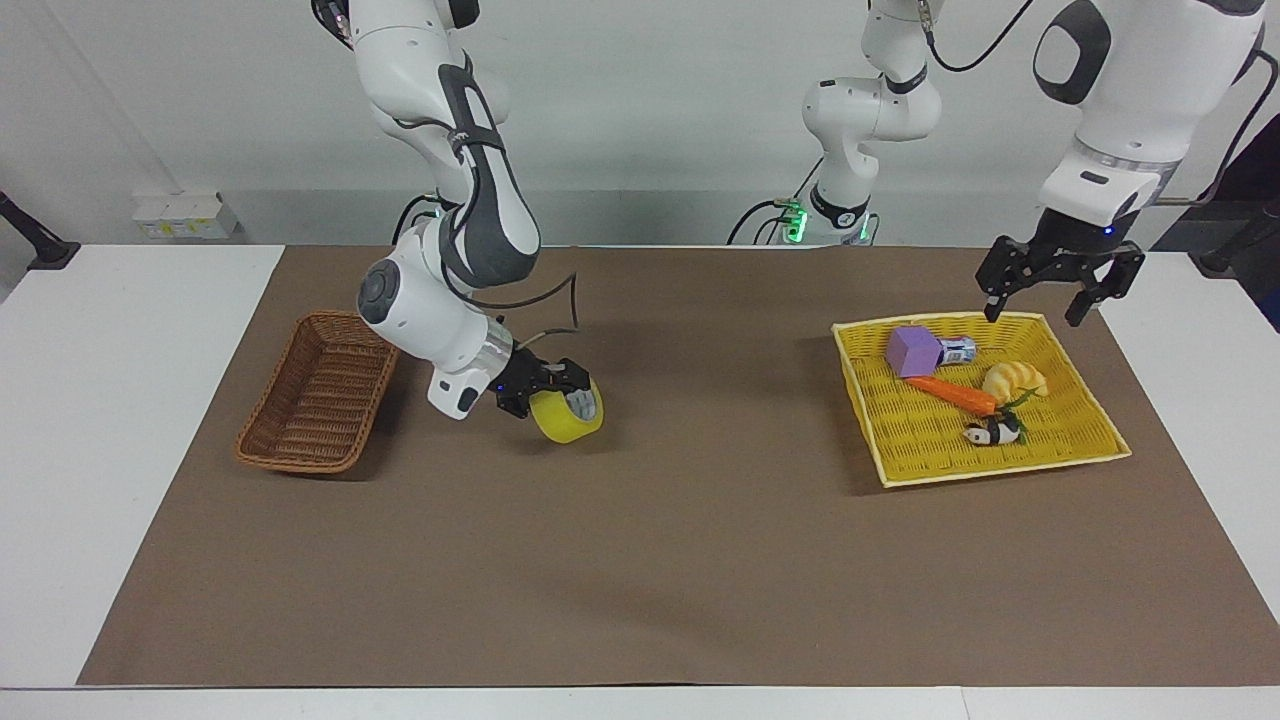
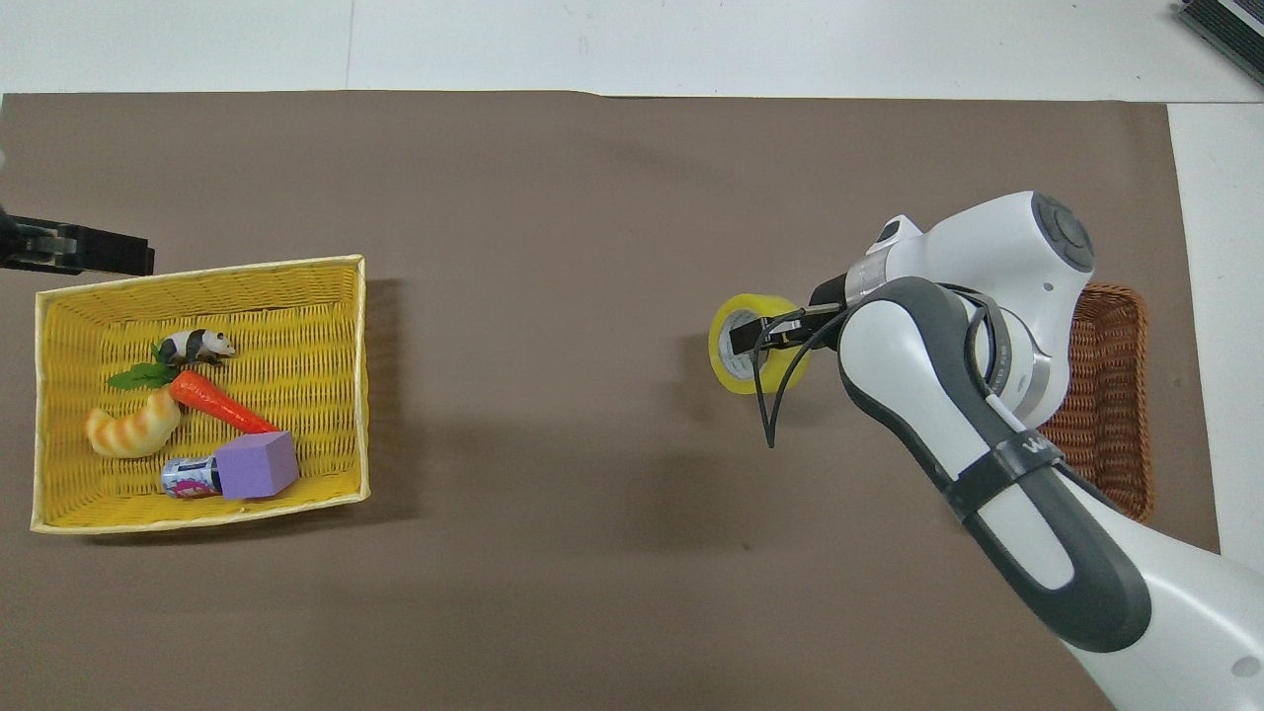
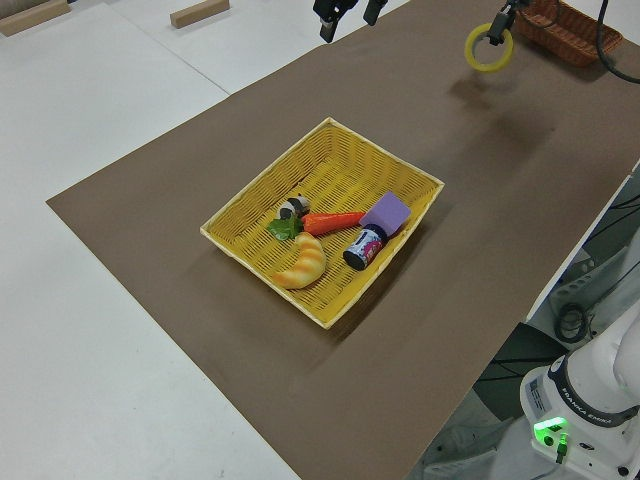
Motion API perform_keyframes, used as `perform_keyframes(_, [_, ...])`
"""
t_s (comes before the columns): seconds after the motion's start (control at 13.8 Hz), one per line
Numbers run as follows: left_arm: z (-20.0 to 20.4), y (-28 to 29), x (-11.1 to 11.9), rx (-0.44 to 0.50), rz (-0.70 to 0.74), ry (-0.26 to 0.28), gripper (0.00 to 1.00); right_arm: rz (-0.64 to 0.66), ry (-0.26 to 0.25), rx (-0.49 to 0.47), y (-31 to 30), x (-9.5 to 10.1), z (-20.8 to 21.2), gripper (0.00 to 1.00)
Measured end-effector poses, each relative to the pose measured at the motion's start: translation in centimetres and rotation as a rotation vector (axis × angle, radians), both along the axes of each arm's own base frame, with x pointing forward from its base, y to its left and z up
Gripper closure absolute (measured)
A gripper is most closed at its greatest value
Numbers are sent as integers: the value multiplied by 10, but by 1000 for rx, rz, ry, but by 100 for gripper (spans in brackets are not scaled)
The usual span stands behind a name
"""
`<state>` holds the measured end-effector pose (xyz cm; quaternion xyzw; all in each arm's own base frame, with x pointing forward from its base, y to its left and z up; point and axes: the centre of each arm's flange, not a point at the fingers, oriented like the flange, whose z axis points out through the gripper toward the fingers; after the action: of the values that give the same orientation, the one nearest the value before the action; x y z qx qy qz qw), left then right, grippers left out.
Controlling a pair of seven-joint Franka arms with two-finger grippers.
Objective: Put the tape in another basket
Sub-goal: 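Carry the tape with the right gripper while the left gripper withdraws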
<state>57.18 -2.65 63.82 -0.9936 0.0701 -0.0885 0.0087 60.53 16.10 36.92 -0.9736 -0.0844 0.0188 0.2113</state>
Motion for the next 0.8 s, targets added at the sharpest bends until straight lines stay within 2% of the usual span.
perform_keyframes(0.15, [17, 12, -6, 3, 7, 26, 0, 50, -58, -99, -5, 7, 32, 100])
perform_keyframes(0.29, [27, 17, -13, 5, 10, 54, 0, 73, -59, -132, -19, 11, 65, 100])
perform_keyframes(0.44, [32, 17, -15, 5, 9, 56, 0, 62, -77, -185, -50, 19, 89, 100])
perform_keyframes(0.58, [32, 14, -15, 5, 4, 56, 0, 50, -85, -236, -76, 25, 100, 100])
perform_keyframes(0.8, [32, 11, -15, 5, -1, 59, 0, 56, -65, -310, -102, 23, 116, 100])
